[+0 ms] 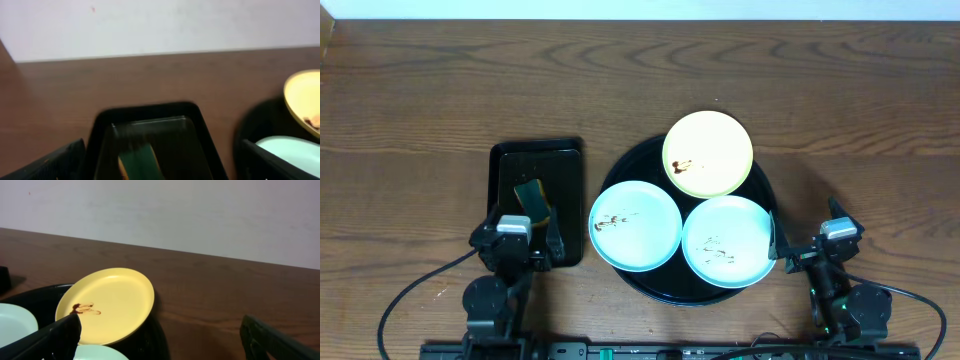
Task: Clean dirty plates on tray and stack at the side
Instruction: 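Move the left gripper over the sponge on the small black tray, then close the left gripper on the green-and-yellow sponge and lift it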
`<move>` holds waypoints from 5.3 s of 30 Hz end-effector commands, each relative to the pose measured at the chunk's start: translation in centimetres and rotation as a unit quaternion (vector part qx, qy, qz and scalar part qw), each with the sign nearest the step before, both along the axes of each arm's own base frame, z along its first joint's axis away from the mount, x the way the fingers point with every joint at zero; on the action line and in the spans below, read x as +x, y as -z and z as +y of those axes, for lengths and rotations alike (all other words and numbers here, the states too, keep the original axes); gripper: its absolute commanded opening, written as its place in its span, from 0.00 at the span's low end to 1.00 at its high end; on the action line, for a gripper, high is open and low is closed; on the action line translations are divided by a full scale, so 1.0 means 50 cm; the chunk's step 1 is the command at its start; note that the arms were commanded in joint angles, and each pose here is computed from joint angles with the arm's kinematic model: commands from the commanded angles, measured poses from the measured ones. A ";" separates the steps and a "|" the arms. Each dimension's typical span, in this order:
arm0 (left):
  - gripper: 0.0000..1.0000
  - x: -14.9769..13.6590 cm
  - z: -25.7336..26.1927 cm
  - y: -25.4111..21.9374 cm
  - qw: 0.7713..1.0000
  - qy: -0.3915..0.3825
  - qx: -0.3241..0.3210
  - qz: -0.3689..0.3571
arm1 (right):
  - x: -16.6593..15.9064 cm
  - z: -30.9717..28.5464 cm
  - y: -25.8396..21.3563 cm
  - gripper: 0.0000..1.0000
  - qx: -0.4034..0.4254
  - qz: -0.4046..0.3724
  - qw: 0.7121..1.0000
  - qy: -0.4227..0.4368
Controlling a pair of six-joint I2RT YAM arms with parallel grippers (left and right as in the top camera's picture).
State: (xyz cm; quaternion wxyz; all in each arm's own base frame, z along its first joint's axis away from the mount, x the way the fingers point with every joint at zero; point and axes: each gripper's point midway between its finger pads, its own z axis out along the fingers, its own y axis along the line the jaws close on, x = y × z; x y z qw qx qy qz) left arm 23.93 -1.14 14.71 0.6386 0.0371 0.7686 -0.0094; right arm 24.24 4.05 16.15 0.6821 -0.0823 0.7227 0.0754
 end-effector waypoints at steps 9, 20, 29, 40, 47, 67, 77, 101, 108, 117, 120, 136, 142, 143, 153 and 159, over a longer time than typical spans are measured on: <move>0.96 0.029 -0.012 -0.079 0.992 0.025 0.019 0.125 | -0.001 0.001 0.002 0.99 -0.001 0.000 1.000 -0.001; 0.95 0.061 -0.014 -0.097 0.938 0.026 0.008 0.344 | -0.001 0.001 0.002 0.99 -0.001 0.000 1.000 -0.001; 0.95 0.036 -0.013 -0.086 0.919 -0.026 -0.074 0.387 | -0.001 0.001 0.002 0.99 -0.001 0.000 1.000 -0.001; 0.95 0.036 -0.013 -0.083 0.915 -0.038 -0.091 0.390 | 0.000 0.001 0.002 0.99 -0.001 0.000 1.000 -0.001; 0.95 0.036 -0.013 -0.078 0.914 -0.039 -0.091 0.393 | 0.000 0.001 0.002 0.99 -0.001 0.000 1.000 -0.001; 0.98 0.106 0.042 0.099 0.839 -0.197 -0.133 0.489 | -0.001 0.001 0.002 0.99 -0.001 0.000 1.000 -0.001; 0.95 0.139 0.026 0.101 0.858 -0.144 -0.117 0.478 | 0.000 0.001 0.002 0.99 -0.001 0.000 1.000 -0.001; 0.85 0.144 0.018 0.269 0.787 -0.153 -0.166 0.574 | 0.000 0.001 0.002 0.99 -0.001 0.000 1.000 -0.001; 0.67 0.151 0.024 0.268 0.792 -0.158 -0.162 0.568 | -0.001 0.001 0.002 0.99 -0.001 0.000 1.000 -0.001; 0.61 0.149 0.048 0.271 0.790 -0.185 -0.153 0.564 | 0.000 0.001 0.002 0.99 -0.001 0.000 1.000 -0.001; 0.49 0.147 0.052 0.272 0.790 -0.190 -0.148 0.564 | 0.000 0.001 0.002 0.99 -0.001 0.000 1.000 -0.001; 0.08 0.141 0.075 0.272 0.790 -0.213 -0.124 0.562 | -0.001 0.001 0.002 0.99 -0.001 0.000 1.000 -0.001; 0.08 0.127 0.075 0.274 0.781 -0.215 -0.121 0.573 | 0.000 0.001 0.002 0.99 -0.001 0.000 1.000 -0.001; 0.07 0.127 0.075 0.274 0.781 -0.215 -0.121 0.573 | 0.000 0.001 0.002 0.99 -0.001 0.000 1.000 -0.001; 0.07 0.144 0.071 0.244 0.795 -0.210 -0.130 0.555 | 0.000 0.001 0.002 0.99 -0.001 0.000 1.000 -0.001; 0.07 0.149 0.061 0.135 0.834 -0.198 -0.141 0.494 | 0.000 0.001 0.002 0.99 -0.001 0.000 1.000 -0.001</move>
